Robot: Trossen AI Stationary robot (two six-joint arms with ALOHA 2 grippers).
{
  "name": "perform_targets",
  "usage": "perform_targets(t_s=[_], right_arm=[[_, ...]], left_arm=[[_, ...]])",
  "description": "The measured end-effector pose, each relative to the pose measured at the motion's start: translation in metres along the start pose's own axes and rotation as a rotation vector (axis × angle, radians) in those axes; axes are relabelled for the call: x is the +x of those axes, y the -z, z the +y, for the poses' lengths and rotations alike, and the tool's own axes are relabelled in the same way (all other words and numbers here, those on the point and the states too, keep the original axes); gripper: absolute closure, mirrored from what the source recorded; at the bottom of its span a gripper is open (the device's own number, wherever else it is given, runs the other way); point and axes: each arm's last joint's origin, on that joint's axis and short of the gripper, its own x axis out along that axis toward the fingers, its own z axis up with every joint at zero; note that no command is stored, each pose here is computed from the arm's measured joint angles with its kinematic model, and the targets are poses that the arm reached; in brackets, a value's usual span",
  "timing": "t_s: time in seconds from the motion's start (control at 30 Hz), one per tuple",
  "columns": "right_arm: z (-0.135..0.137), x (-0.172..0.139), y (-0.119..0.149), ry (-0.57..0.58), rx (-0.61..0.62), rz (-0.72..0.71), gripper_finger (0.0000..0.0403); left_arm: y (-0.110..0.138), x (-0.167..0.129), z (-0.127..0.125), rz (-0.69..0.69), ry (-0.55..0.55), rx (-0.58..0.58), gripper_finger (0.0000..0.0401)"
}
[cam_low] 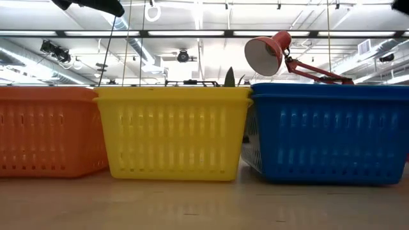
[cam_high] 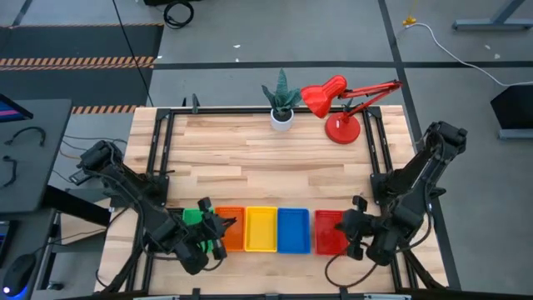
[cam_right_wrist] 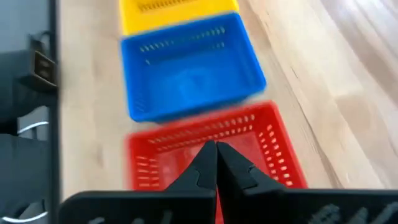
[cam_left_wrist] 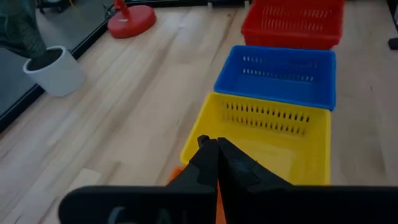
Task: Stack baskets by color
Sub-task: Adjust the stacked red bins
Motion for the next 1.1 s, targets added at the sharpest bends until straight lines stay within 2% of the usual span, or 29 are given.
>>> perform_targets(t_s=[0.27, 0.37, 0.5, 0.63, 0.77, 0.83, 0.97, 1.1], right_arm=[[-0.025, 0.026, 0.034, 0.102, 0.133, 0.156, 0.0401], [-0.025, 0.023, 0.038, 0.11, 0.169, 0.193, 0.0401], [-0.018, 0.01, 0.037, 0.085, 0.253, 0.321, 0.0401], [-0.012, 0.001, 0.043, 0.077, 0.408, 0.454, 0.0401], [-0.006, 0.004, 0.054, 0.158, 0.576, 0.546, 0.0402], [-0.002, 0.012, 0.06, 0.206, 0.585, 0.564, 0.0402], [0.003, 0.031, 0.069, 0.279, 0.526, 0.581, 0.0402], [0.002, 0.048, 0.067, 0.339, 0.512, 0.549, 0.0401]], left_arm=[[-0.002, 0.002, 0.002, -0.008, -0.017, -0.006, 0.0382], [-0.001, 0.002, 0.001, -0.009, -0.014, -0.006, 0.0383], [-0.001, 0.001, 0.001, -0.008, -0.009, -0.006, 0.0393], [-0.001, 0.0, 0.0, -0.007, -0.005, -0.007, 0.0395], [-0.001, 0.0, 0.0, -0.007, -0.004, -0.024, 0.0384], [-0.001, 0.0, 0.0, -0.007, -0.004, -0.025, 0.0379], [-0.001, 0.0, 0.0, -0.007, -0.004, -0.025, 0.0383], [-0.001, 0.0, 0.0, -0.008, -0.003, -0.025, 0.0393]])
